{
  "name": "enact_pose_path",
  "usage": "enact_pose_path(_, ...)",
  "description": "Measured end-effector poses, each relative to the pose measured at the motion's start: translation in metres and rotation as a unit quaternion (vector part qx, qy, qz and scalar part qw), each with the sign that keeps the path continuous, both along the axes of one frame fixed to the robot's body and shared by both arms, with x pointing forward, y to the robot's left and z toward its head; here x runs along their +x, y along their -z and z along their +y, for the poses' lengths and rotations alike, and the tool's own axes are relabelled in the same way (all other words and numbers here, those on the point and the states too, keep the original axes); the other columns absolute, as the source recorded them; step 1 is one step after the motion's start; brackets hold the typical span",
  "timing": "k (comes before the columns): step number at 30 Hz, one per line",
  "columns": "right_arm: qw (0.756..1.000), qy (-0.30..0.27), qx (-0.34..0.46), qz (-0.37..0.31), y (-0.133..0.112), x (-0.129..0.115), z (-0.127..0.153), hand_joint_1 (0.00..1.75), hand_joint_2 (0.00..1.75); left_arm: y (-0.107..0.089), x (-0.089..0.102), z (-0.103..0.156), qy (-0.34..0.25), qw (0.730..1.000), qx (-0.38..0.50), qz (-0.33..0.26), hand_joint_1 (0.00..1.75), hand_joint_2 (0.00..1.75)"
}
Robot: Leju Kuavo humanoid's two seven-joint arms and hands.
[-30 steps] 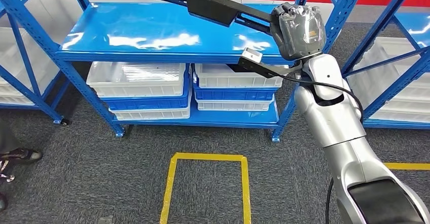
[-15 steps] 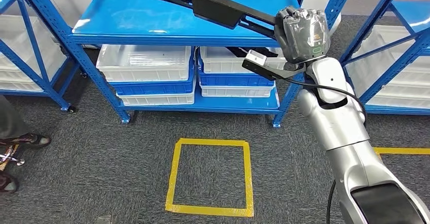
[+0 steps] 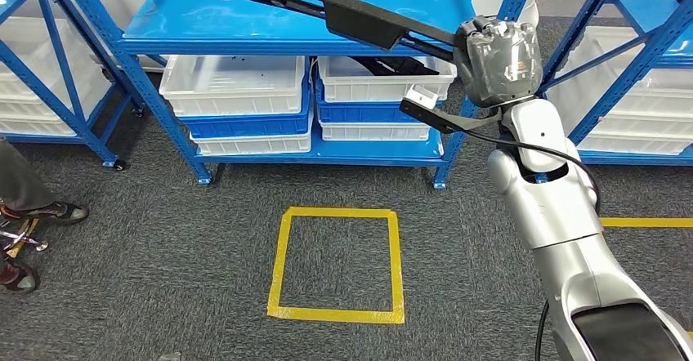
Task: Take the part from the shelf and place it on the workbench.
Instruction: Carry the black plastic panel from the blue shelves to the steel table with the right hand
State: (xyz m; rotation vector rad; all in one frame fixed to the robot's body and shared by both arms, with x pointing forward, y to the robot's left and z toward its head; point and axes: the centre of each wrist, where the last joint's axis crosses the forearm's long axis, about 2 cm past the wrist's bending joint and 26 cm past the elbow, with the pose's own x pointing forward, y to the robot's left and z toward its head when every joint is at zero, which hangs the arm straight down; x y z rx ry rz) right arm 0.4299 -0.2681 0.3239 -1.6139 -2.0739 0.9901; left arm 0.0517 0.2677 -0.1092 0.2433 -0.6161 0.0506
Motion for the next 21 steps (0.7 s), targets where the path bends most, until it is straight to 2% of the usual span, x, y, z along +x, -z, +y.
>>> enact_pose_path(12, 0.999, 0.032, 0.016, -0.015, -0.015, -0.006, -0.045, 1.75, 1.75, 0.0, 0.002, -0.003, 0.008, 1.0, -0.002, -0.001, 0.0, 1.75)
enact_pose_path(21, 0.999, 0.038, 0.014, -0.024, -0.027, -0.007, -0.056, 1.75, 1.75, -0.001, 0.003, -0.005, 0.009, 1.0, -0.004, 0.003, 0.0, 1.75)
